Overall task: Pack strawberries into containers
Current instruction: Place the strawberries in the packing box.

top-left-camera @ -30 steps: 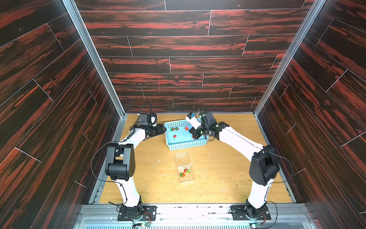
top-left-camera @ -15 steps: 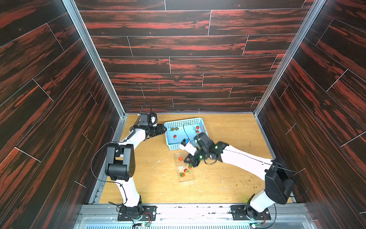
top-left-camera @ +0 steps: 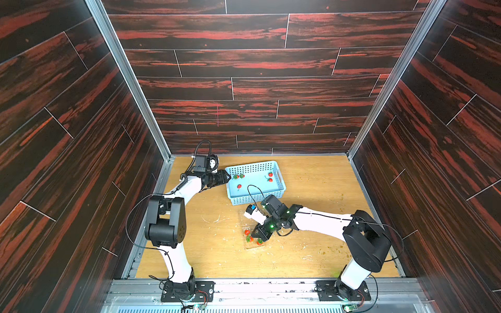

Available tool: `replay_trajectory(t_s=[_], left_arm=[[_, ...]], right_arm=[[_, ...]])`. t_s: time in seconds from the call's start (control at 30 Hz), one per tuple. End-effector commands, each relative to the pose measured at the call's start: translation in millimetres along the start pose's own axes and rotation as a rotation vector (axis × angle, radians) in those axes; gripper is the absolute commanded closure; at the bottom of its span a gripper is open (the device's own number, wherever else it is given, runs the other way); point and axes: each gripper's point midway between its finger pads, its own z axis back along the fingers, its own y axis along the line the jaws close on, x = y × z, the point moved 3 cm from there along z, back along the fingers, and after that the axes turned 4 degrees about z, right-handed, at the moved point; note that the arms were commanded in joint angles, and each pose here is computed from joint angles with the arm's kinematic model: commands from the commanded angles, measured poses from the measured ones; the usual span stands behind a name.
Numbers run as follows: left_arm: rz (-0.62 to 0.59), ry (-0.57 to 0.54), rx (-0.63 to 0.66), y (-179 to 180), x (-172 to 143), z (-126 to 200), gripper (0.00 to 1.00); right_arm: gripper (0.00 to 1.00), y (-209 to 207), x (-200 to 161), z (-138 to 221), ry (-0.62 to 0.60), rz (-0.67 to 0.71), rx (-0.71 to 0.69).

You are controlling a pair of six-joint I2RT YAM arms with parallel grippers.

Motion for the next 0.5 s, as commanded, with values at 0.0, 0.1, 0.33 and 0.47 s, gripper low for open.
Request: replay_trajectory(t_s=[0.0, 0.1, 0.33, 0.47], left_arm=[[-0.026, -0.028, -0.007, -11, 7, 14, 0.41], [-0.030, -0.027, -0.003, -11, 7, 15, 0.41], [-0.032, -0.027, -0.005, -12, 8, 16, 0.41], [-0.036, -0.026, 0.002, -12, 7, 17, 0.41]], right_arm=[[1.00, -10, -11, -12, 0.034, -0.003, -0.031], [1.00, -16, -15, -14, 0.048, -0.001, -0.072], [0.89, -22, -12, -12, 0.063, 0.028, -0.121], [0.73, -20, -8, -4, 0.056, 0.047, -0.139]])
